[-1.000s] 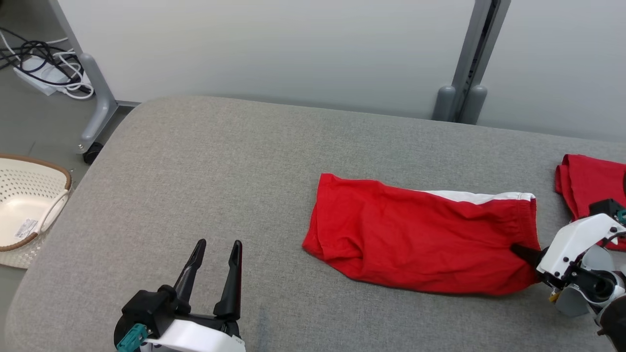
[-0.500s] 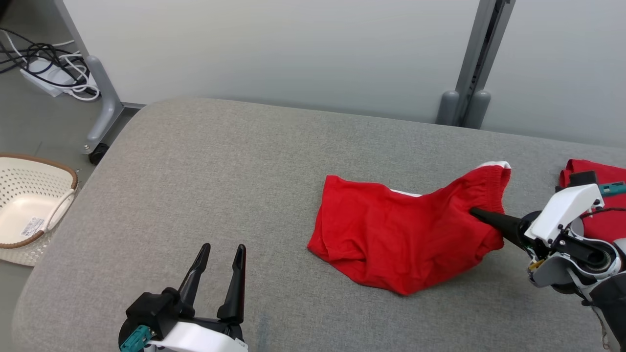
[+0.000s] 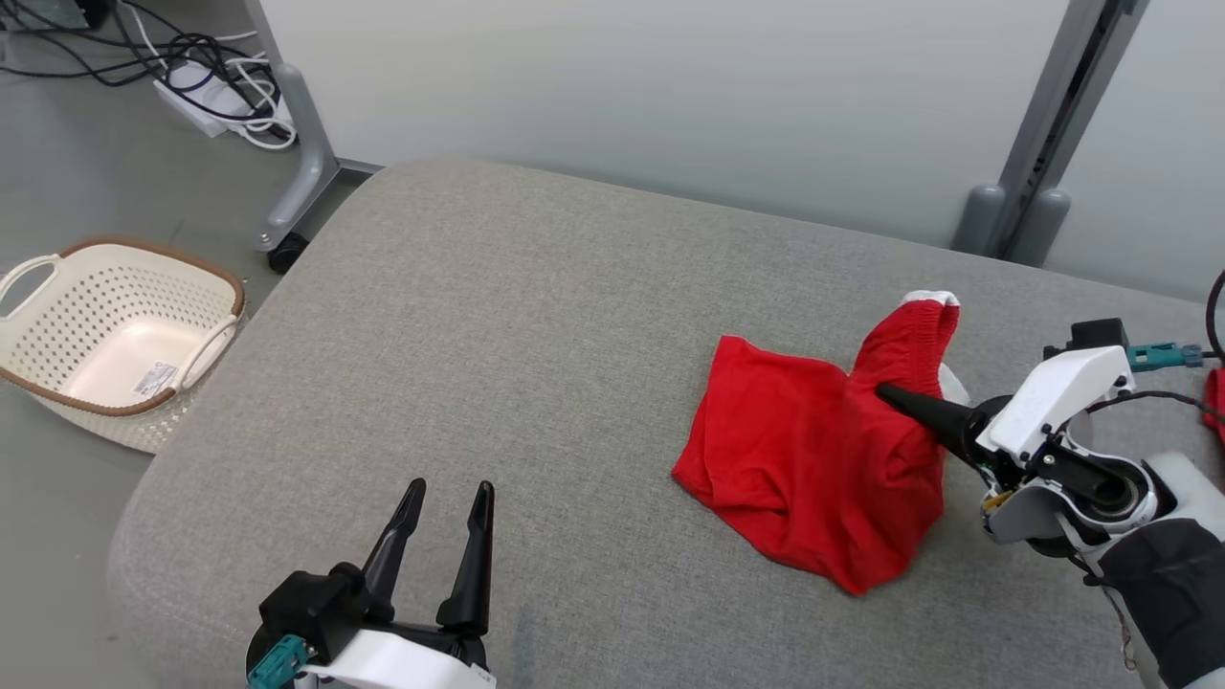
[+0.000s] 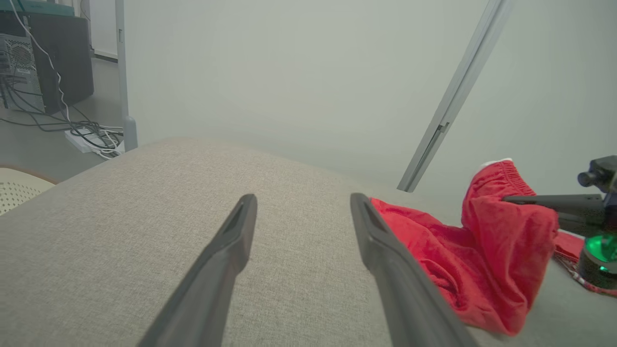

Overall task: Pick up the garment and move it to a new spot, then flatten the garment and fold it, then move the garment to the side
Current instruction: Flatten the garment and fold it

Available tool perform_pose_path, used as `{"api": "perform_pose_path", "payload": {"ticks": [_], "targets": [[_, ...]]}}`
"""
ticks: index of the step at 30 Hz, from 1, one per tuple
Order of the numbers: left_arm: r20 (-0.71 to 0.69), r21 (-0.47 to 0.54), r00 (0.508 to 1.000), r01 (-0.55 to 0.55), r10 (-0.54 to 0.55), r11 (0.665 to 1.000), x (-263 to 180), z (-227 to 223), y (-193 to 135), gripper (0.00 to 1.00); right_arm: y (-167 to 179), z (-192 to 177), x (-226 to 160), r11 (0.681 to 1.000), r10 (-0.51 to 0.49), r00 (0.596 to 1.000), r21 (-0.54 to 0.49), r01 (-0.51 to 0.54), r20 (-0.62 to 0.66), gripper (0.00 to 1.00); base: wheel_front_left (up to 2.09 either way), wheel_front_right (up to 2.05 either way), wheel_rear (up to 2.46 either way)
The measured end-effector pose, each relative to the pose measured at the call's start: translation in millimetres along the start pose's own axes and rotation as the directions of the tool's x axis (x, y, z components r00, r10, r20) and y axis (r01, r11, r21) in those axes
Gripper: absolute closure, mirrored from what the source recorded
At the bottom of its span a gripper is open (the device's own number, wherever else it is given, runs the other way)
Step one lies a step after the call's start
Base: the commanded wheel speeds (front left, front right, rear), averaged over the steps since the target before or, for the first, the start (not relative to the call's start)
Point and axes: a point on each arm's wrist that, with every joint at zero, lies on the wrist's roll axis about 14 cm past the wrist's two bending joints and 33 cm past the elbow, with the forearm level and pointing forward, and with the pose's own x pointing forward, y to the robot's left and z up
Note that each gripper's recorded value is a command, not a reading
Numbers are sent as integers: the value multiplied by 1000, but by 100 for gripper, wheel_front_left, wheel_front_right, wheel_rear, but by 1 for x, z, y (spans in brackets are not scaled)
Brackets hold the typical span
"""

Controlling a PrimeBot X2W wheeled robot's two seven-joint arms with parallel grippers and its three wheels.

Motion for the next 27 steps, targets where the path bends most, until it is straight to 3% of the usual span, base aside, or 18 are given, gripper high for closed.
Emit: {"api": "perform_pose_path", "payload": {"ticks": [8, 9, 11, 12, 15, 21, 27], "targets": [[0, -3, 999, -49, 49, 999, -7, 1, 12, 0, 9, -23, 27, 1000, 13, 996, 5, -13, -87, 100, 0, 0, 0], [1, -3, 999, -52, 52, 999, -7, 1, 13, 0, 10, -25, 29, 1000, 11, 995, 1, -11, -95, 83, 0, 0, 0], [1, -5, 998, -56, 56, 998, -8, 1, 14, 0, 9, -29, 31, 1000, 7, 994, 1, -7, -105, 38, 0, 0, 0], [1, -6, 998, -57, 57, 998, -8, 1, 14, 0, 10, -31, 32, 1000, 8, 994, 2, -8, -109, 0, 0, 0, 0], [2, -6, 998, -56, 56, 998, -8, 1, 13, 0, 16, -33, 34, 1000, 20, 994, -1, -20, -109, 0, 0, 0, 0], [6, -9, 999, -44, 44, 999, -6, 2, 11, 0, 55, -34, 33, 991, 135, 986, 7, -135, -96, 0, 0, 0, 0], [9, -7, 1000, -19, 19, 1000, -4, 2, 5, 0, 77, -14, 12, 976, 219, 976, 5, -219, -2, 0, 0, 0, 0]]}}
